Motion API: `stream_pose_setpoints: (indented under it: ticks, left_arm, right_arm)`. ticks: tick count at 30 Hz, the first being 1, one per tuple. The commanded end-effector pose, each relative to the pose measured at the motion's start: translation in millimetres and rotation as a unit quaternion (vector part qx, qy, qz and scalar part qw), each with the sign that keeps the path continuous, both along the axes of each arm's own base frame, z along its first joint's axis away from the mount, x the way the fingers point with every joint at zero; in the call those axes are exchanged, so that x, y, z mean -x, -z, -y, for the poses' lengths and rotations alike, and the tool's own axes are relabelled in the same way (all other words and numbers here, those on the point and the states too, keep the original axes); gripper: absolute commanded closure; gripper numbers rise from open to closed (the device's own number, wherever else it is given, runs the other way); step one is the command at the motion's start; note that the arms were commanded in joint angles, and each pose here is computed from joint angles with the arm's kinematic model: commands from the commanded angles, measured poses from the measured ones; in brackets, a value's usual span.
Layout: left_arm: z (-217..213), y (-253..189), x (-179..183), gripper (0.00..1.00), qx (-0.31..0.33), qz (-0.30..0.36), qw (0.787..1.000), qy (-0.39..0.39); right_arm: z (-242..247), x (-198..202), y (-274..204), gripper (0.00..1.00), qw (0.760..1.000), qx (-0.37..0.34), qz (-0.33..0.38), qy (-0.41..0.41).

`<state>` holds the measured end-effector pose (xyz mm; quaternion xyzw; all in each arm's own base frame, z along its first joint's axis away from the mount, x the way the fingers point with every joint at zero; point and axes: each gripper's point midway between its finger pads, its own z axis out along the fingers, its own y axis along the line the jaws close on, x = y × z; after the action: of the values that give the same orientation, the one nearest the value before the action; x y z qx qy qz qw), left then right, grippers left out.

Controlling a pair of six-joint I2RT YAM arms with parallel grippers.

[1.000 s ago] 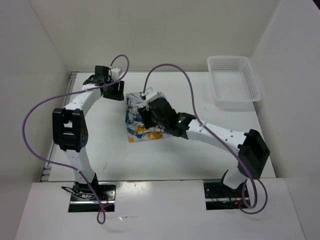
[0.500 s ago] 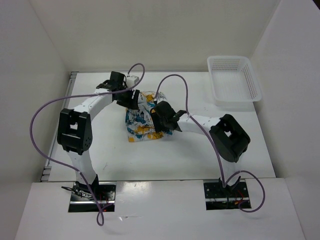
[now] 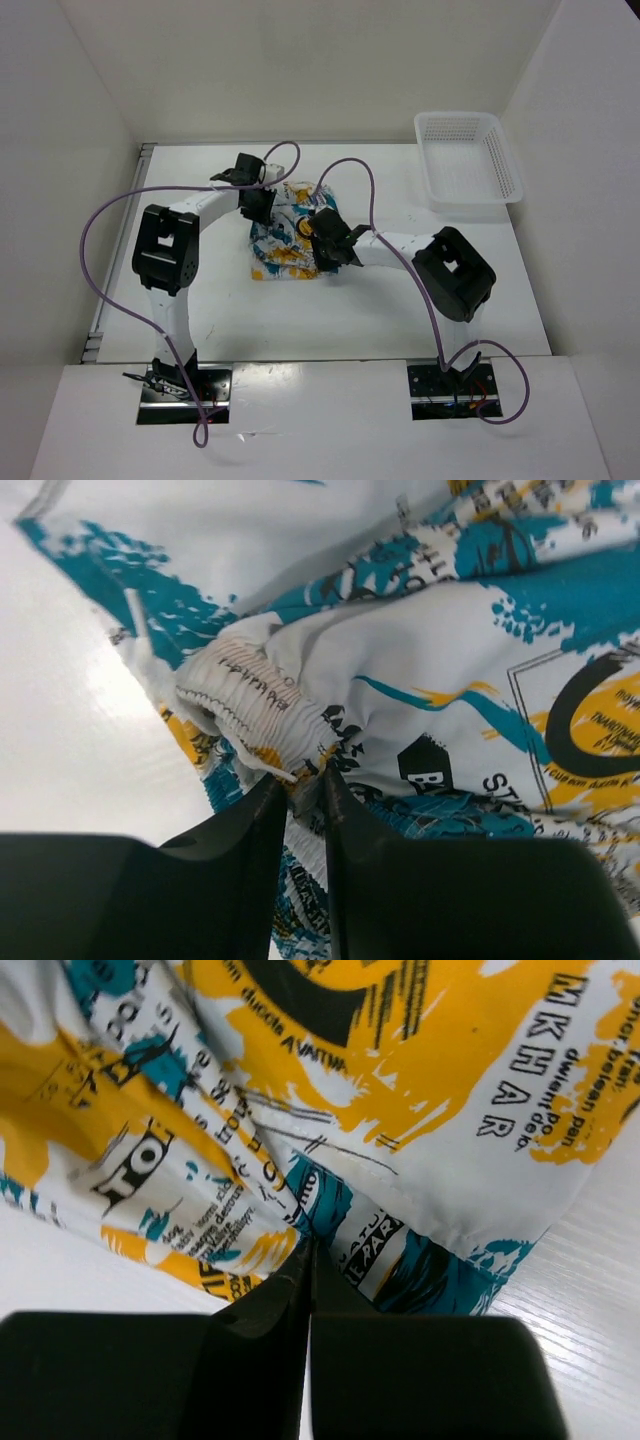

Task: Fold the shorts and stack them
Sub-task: Fold the shorts

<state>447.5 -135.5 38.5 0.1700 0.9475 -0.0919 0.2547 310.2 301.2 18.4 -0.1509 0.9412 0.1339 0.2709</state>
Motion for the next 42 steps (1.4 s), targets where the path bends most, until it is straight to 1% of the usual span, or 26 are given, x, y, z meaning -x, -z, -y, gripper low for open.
stream_pose_setpoints:
  ticks: [1,2,4,5,6,7,8,10,11,12,13,14,16,17,19,20,21,22,24,27,29,33,35,39,40,42]
  left_arm:
    - [-5.2,-31.0,-43.3,0.72,-0.004,0.067,0.998,-0.018]
    - [-2.2,-39.0,-45.4,0.66,0.004,0.074,0.997,-0.014]
    - [0.7,-48.3,-42.4,0.6,0.013,0.077,0.997,-0.008]
    - [-0.4,-55.4,-37.7,0.57,0.013,0.079,0.997,-0.008]
    - [-3.6,-58.3,-35.8,0.49,0.017,0.079,0.997,-0.01]
    - [-4.1,-58.9,-26.8,0.46,0.019,0.067,0.998,-0.007]
    - [-4.6,-65.9,-17.2,0.43,0.022,0.066,0.998,-0.005]
    - [-1.7,-75.1,-0.9,0.38,0.036,0.061,0.997,0.006]
    - [-0.3,-95.6,4.7,0.38,0.047,0.08,0.996,0.011]
    - [-1.9,-95.7,17.2,0.38,0.056,0.065,0.996,0.015]
    - [0.6,-102.1,22.6,0.38,0.065,0.063,0.996,0.021]
    - [3.0,-105.5,28.8,0.38,0.073,0.057,0.995,0.027]
    - [6.7,-90.1,47.1,0.38,0.085,0.019,0.996,0.036]
    - [5.5,-85.6,52.8,0.38,0.083,0.012,0.996,0.036]
    - [4.5,-68.1,64.0,0.39,0.074,-0.007,0.997,0.035]
    - [0.1,-48.2,73.1,0.39,0.064,-0.028,0.997,0.03]
    - [1.3,-41.8,75.0,0.41,0.057,-0.027,0.997,0.032]
    - [-3.4,-31.1,77.2,0.41,0.045,-0.035,0.998,0.025]
    - [-3.7,-15.4,86.0,0.42,0.035,-0.051,0.998,0.026]
    - [-8.8,-0.7,87.7,0.48,0.02,-0.064,0.998,0.02]
    - [-14.2,3.4,89.7,0.51,0.007,-0.067,0.998,0.013]
    - [-19.7,12.3,96.5,0.51,-0.005,-0.075,0.997,0.008]
    - [-20.6,12.3,98.7,0.51,-0.015,-0.072,0.997,0.008]
    - [-20.3,-5.7,97.2,0.44,-0.009,-0.052,0.999,0.008]
    - [-19.5,-17.8,94.1,0.41,-0.006,-0.04,0.999,0.008]
    - [-14.0,-59.3,88.0,0.35,0.015,0.009,1.0,0.014]
  right_arm:
    - [2.6,12.9,14.0,0.99,0.999,0.012,-0.027,-0.014]
    - [-0.8,11.7,11.0,0.97,1.0,0.007,-0.026,-0.016]
    - [-4.3,7.0,-3.7,0.9,1.0,-0.002,-0.008,-0.025]
    - [-8.3,5.2,-11.9,0.77,1.0,-0.012,-0.003,-0.028]
    - [-8.7,4.3,-17.0,0.71,0.999,-0.013,0.003,-0.033]
    - [-11.3,0.8,-32.6,0.68,0.999,-0.025,0.022,-0.038]
    - [-12.2,-0.1,-41.7,0.62,0.998,-0.033,0.03,-0.038]
    - [-16.4,-8.2,-66.3,0.57,0.996,-0.055,0.063,-0.033]
    - [-14.1,-5.9,-81.6,0.55,0.994,-0.069,0.079,-0.033]
    - [-11.3,-12.3,-94.0,0.53,0.992,-0.077,0.096,-0.024]
    - [-10.6,-11.7,-99.6,0.53,0.991,-0.084,0.103,-0.023]
    - [-1.0,-22.7,-113.0,0.53,0.988,-0.092,0.12,-0.006]
    - [3.9,-33.2,-119.5,0.53,0.987,-0.112,0.117,0.01]
    - [7.1,-39.0,-123.7,0.53,0.985,-0.123,0.115,0.023]
    - [20.5,-59.8,-116.2,0.56,0.985,-0.123,0.105,0.053]
    - [25.8,-62.5,-108.1,0.57,0.987,-0.117,0.091,0.066]
    - [34.3,-68.9,-89.8,0.6,0.989,-0.103,0.076,0.078]
    - [37.8,-71.8,-83.2,0.62,0.989,-0.099,0.064,0.09]
    - [43.9,-74.7,-61.4,0.65,0.99,-0.09,0.036,0.107]
    - [50.5,-74.6,-52.7,0.67,0.987,-0.098,0.016,0.123]
    - [51.0,-73.3,-55.1,0.67,0.986,-0.108,0.024,0.126]
    - [61.9,-73.9,-74.1,0.67,0.982,-0.113,0.052,0.139]
    - [69.9,-75.7,-77.7,0.65,0.981,-0.113,0.058,0.148]
    - [92.5,-84.8,-99.2,0.56,0.975,-0.114,0.083,0.173]
    - [104.5,-88.3,-112.9,0.53,0.97,-0.117,0.098,0.187]
    - [121.3,-90.2,-125.4,0.49,0.966,-0.116,0.114,0.202]
